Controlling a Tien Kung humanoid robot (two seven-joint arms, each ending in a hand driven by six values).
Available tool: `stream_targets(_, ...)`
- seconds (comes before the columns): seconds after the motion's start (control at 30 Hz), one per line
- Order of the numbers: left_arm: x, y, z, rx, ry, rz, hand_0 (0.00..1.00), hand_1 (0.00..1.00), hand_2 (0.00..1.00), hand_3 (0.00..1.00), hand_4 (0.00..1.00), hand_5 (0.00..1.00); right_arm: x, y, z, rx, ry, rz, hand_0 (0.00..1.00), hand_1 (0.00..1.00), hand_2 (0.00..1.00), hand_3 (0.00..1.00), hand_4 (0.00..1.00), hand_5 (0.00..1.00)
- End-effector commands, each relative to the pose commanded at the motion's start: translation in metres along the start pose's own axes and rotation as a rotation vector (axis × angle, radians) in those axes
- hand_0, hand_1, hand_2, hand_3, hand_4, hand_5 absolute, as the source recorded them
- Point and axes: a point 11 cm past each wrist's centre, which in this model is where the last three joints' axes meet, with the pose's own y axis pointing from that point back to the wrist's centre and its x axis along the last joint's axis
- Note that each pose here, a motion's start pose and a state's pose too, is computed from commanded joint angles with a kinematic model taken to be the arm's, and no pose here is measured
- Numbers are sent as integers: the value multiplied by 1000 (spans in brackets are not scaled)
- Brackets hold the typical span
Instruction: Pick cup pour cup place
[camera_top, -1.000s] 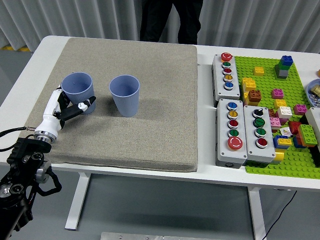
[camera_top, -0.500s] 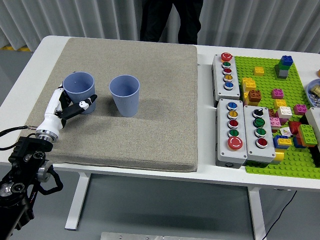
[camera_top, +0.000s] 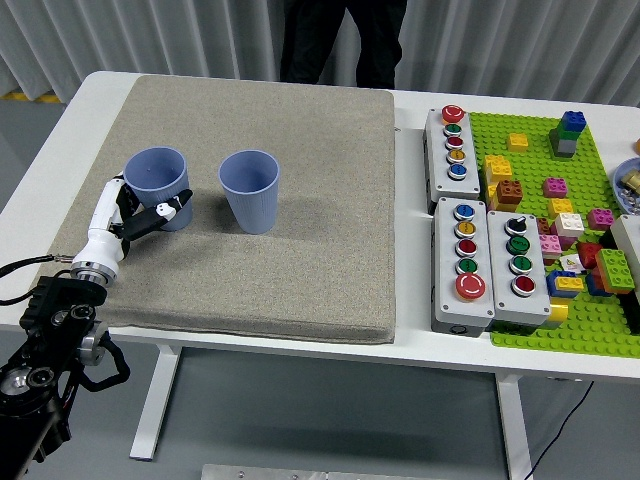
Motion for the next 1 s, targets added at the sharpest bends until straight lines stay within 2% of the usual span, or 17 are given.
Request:
stream_targets(0.03, 0, 0, 0, -1, 0, 6, 725, 593, 678, 673, 831, 181, 0, 0, 0, 0, 0, 0, 679, 676, 685, 642, 430, 164)
stream_targets(0.07, 1, 0, 0, -2, -1, 10, 627, 519, 589, 602, 690, 82, 0, 0, 0, 0, 1, 0, 678, 676, 685, 643, 430, 164)
stream_targets(0.23, 1, 0, 1, -5, -1, 10, 627, 519, 589, 602, 690, 82, 0, 0, 1, -1, 1, 0, 678, 676, 685, 643, 430, 164)
stream_targets(0.27, 1, 0, 2, -7, -2, 12, 543, 526, 591, 592, 647, 31, 0, 0, 1, -1, 1, 0, 677, 676, 685, 643, 430, 166)
stream_targets(0.57, 1, 0, 5, -19, -1, 21, 537, 524, 591, 592, 646, 34, 0, 0, 1, -2, 2, 0, 677, 676, 685, 643, 430, 166)
stream_targets(0.7, 3, 0, 18, -50, -69, 27, 544, 527, 593, 589, 648, 44, 1, 0, 2, -6, 6, 2, 676, 675, 684, 643, 430, 169)
stream_targets(0.77, 10, 0, 32, -80, -147, 37, 544, 527, 593, 589, 648, 44, 3, 0, 3, -8, 6, 4, 676, 675, 684, 643, 430, 169)
stream_targets(1.0, 24, -1, 65, -149, -292, 29, 545, 526, 593, 587, 651, 47, 6, 0, 4, -9, 7, 10, 676, 675, 684, 643, 430, 169)
